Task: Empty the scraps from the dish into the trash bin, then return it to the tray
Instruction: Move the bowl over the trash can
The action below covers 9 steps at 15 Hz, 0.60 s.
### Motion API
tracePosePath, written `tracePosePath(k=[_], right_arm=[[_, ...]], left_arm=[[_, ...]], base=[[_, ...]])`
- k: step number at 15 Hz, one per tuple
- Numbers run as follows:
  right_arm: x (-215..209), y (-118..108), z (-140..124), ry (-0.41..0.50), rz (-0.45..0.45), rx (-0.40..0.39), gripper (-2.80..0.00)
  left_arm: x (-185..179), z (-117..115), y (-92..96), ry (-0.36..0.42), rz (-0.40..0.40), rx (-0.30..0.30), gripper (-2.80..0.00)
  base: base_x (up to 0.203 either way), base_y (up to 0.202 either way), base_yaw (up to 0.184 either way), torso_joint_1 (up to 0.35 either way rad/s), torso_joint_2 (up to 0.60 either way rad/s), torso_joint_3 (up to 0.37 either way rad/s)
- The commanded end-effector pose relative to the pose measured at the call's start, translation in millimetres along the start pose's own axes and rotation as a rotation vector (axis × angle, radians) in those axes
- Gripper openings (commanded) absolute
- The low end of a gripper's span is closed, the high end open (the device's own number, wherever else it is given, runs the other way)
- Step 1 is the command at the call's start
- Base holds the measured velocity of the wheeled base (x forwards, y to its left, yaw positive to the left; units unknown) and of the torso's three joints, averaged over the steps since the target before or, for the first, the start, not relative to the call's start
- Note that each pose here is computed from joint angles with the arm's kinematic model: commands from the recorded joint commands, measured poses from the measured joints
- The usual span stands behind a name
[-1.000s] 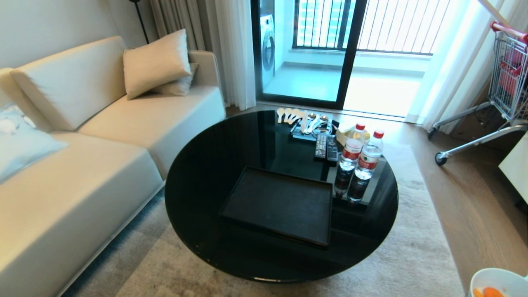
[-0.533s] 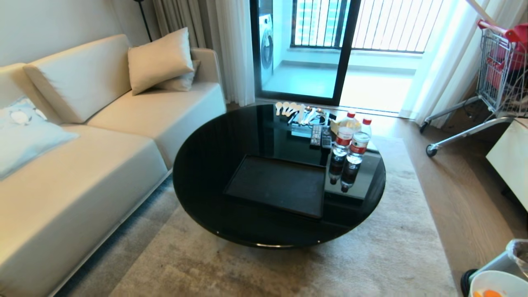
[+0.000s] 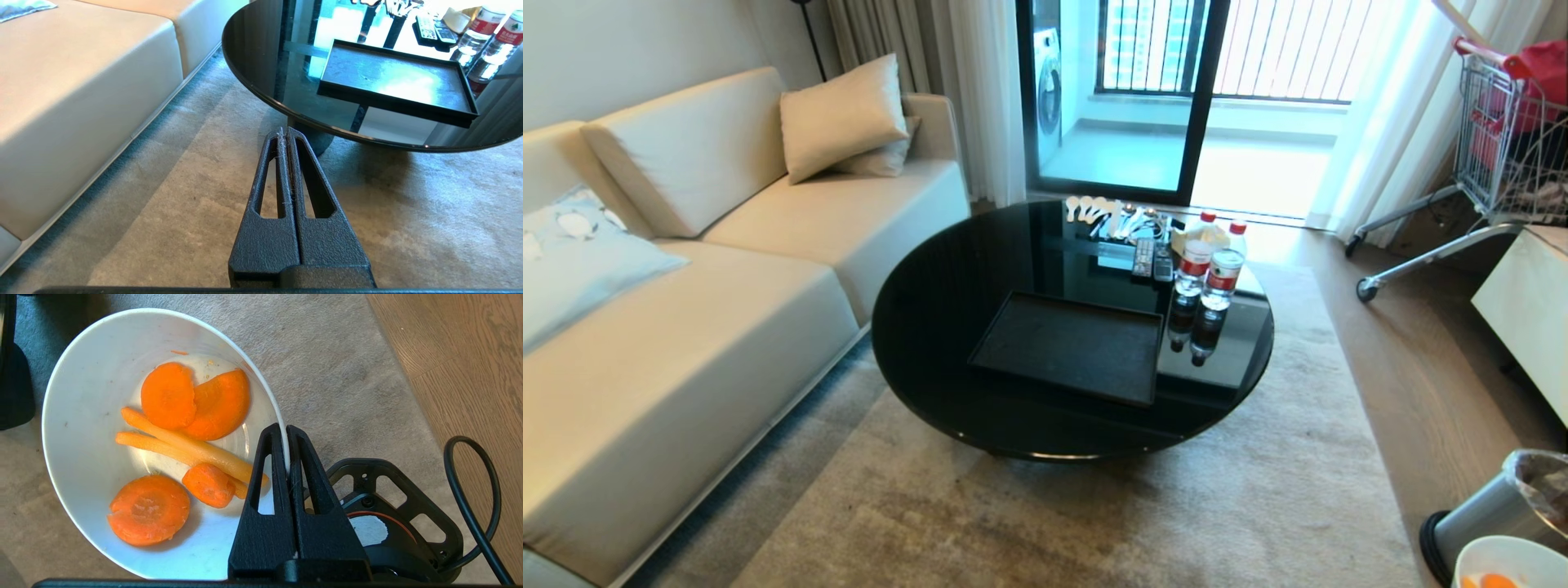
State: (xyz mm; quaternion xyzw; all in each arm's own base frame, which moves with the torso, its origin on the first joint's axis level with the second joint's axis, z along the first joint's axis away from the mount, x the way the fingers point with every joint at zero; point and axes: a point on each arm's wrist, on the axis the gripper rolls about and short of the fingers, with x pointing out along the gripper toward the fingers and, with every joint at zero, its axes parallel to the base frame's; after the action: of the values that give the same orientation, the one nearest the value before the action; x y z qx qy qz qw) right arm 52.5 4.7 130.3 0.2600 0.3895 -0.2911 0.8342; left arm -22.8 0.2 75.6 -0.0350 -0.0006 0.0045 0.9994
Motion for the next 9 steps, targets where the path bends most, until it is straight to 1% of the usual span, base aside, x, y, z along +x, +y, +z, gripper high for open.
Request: tracePosePath(k=[1,9], right_arm=[[-0.1,-0.3,-0.2,0.0,-0.003,0.004,-2.8],[-0.3,-0.6,-0.1,-0.002,-0.001,0.004,-2.8]], left_arm=[[0.0,0.0,0.0,-0.001,0.0,-0.001,-2.8],[0.0,0.0,0.0,-0.001,0.0,-0.001,-2.8]], base=[[0.0,0.0,0.0,0.0,0.0,0.0],[0.0,0.0,0.0,0.0,0.0,0.0]])
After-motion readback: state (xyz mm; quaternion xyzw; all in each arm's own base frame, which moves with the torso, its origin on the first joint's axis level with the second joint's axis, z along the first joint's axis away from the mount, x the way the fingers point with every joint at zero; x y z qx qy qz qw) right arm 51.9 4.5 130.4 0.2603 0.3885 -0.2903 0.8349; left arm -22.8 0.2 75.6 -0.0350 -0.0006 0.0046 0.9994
